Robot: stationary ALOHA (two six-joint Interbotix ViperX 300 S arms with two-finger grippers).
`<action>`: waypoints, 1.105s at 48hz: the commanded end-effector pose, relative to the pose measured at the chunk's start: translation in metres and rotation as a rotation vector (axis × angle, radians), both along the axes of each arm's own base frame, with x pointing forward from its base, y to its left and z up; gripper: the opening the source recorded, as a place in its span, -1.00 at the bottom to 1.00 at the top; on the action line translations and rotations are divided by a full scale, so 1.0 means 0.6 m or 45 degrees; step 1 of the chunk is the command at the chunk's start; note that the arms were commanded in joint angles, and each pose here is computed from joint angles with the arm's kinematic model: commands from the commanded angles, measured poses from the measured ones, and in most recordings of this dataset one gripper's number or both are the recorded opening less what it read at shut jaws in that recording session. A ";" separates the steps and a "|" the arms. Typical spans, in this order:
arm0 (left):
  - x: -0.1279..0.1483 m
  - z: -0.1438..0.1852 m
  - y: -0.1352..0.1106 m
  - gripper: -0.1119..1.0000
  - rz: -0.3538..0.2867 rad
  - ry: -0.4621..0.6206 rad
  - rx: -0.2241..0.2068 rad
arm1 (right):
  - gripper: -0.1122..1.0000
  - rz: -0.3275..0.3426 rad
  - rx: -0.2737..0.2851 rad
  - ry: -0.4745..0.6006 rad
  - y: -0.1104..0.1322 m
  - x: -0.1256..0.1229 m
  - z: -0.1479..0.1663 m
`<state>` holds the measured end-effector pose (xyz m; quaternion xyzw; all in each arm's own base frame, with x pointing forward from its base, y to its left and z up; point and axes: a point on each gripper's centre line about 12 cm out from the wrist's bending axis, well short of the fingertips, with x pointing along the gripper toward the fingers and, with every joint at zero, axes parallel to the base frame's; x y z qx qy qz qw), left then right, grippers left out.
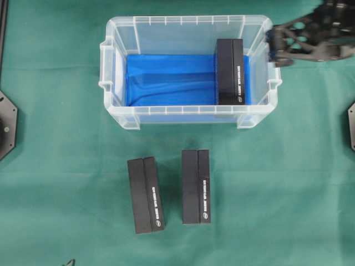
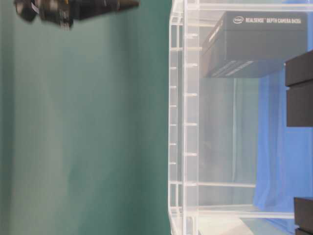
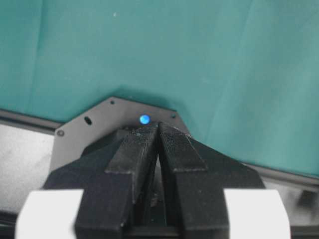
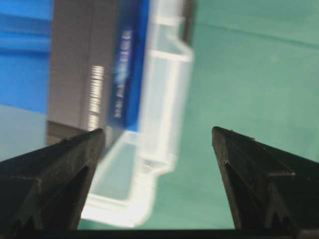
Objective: Take the box out of the case with the right arm.
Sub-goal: 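Move the open right gripper over the last box at the case's right end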
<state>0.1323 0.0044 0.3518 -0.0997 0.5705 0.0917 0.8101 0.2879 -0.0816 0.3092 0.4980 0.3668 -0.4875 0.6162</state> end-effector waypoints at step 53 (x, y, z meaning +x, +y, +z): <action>-0.016 0.014 0.001 -0.80 0.003 -0.066 0.005 | 0.79 0.051 -0.010 -0.016 -0.002 0.121 0.008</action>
